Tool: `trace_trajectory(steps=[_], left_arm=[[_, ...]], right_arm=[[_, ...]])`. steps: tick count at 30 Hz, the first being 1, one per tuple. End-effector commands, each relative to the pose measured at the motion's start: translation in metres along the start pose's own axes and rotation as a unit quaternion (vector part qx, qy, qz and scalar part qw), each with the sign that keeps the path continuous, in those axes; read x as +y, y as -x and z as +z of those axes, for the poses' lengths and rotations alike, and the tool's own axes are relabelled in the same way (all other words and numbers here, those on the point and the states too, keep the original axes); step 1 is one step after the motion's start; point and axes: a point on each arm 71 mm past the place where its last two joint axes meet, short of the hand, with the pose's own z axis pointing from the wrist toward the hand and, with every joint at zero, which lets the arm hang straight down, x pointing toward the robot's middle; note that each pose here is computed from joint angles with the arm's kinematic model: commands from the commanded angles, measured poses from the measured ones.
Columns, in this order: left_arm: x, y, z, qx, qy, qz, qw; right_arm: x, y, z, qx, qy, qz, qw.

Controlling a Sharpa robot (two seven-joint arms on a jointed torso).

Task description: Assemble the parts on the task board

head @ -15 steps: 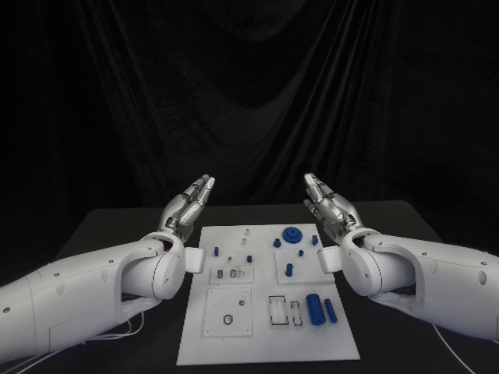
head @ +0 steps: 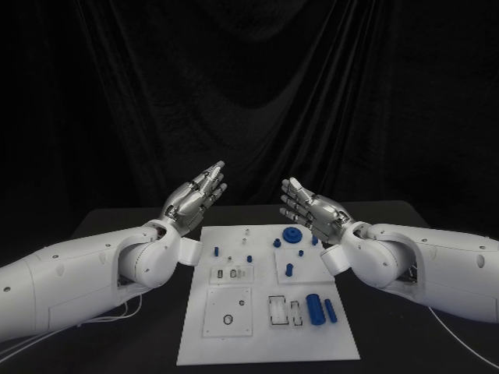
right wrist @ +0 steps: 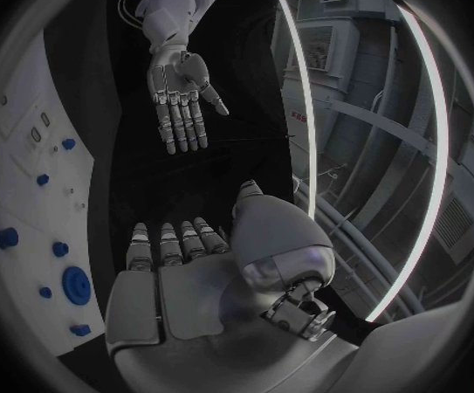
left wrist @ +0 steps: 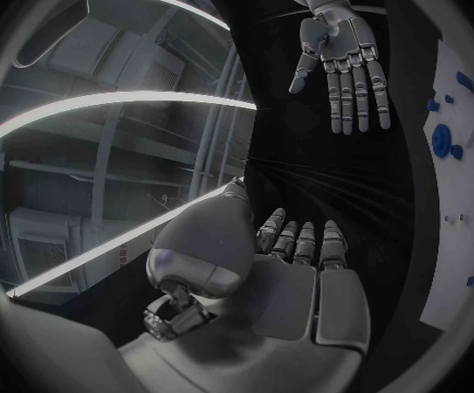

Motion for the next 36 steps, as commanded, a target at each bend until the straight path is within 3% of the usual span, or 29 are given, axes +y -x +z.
trace_trajectory(steps=[1, 2, 3, 8, 16, 20, 22, 24, 26, 28, 30, 31, 35, 36], left_arm=[[-0.0057, -0.0055, 0.0014, 0.038, -0.028, -0.043, 0.998], [-0.0057, -0.0055, 0.0014, 0.038, -0.028, -0.043, 0.998], [-0.0073, 0.0073, -0.0021, 0.037, -0.045, -0.022, 0.998], [-0.0080, 0.0097, -0.0032, 0.036, -0.046, -0.019, 0.998], [-0.0111, 0.0160, -0.0078, 0.039, -0.055, 0.010, 0.998], [-0.0144, 0.0212, -0.0120, 0.032, -0.067, 0.031, 0.997], [-0.0169, 0.0243, -0.0151, 0.031, -0.075, 0.049, 0.995], [-0.0193, 0.0275, -0.0187, 0.032, -0.083, 0.069, 0.994], [-0.0213, 0.0300, -0.0216, 0.033, -0.088, 0.082, 0.992], [-0.0236, 0.0326, -0.0254, 0.031, -0.093, 0.092, 0.991], [-0.0271, 0.0367, -0.0312, 0.025, -0.101, 0.103, 0.989], [-0.0282, 0.0383, -0.0330, 0.024, -0.103, 0.108, 0.988], [-0.0306, 0.0416, -0.0355, 0.023, -0.110, 0.127, 0.986], [-0.0309, 0.0419, -0.0357, 0.023, -0.111, 0.129, 0.985]], right_arm=[[-0.001, -0.007, 0.000, 0.057, -0.022, 0.035, 0.998], [-0.001, -0.007, 0.000, 0.058, -0.022, 0.035, 0.997], [0.003, 0.010, -0.008, 0.042, -0.010, 0.034, 0.999], [0.004, 0.013, -0.009, 0.045, -0.006, 0.018, 0.999], [0.007, 0.019, -0.013, 0.054, 0.008, -0.066, 0.996], [0.010, 0.025, -0.017, 0.051, 0.019, -0.158, 0.986], [0.012, 0.029, -0.018, 0.047, 0.025, -0.218, 0.974], [0.015, 0.032, -0.020, 0.044, 0.031, -0.286, 0.957], [0.019, 0.036, -0.022, 0.040, 0.036, -0.357, 0.933], [0.024, 0.038, -0.024, 0.041, 0.041, -0.428, 0.902], [0.030, 0.039, -0.024, 0.043, 0.045, -0.494, 0.867], [0.036, 0.039, -0.023, 0.046, 0.047, -0.547, 0.835], [0.047, 0.041, -0.023, 0.051, 0.033, -0.643, 0.764], [0.049, 0.041, -0.023, 0.051, 0.031, -0.655, 0.754]])
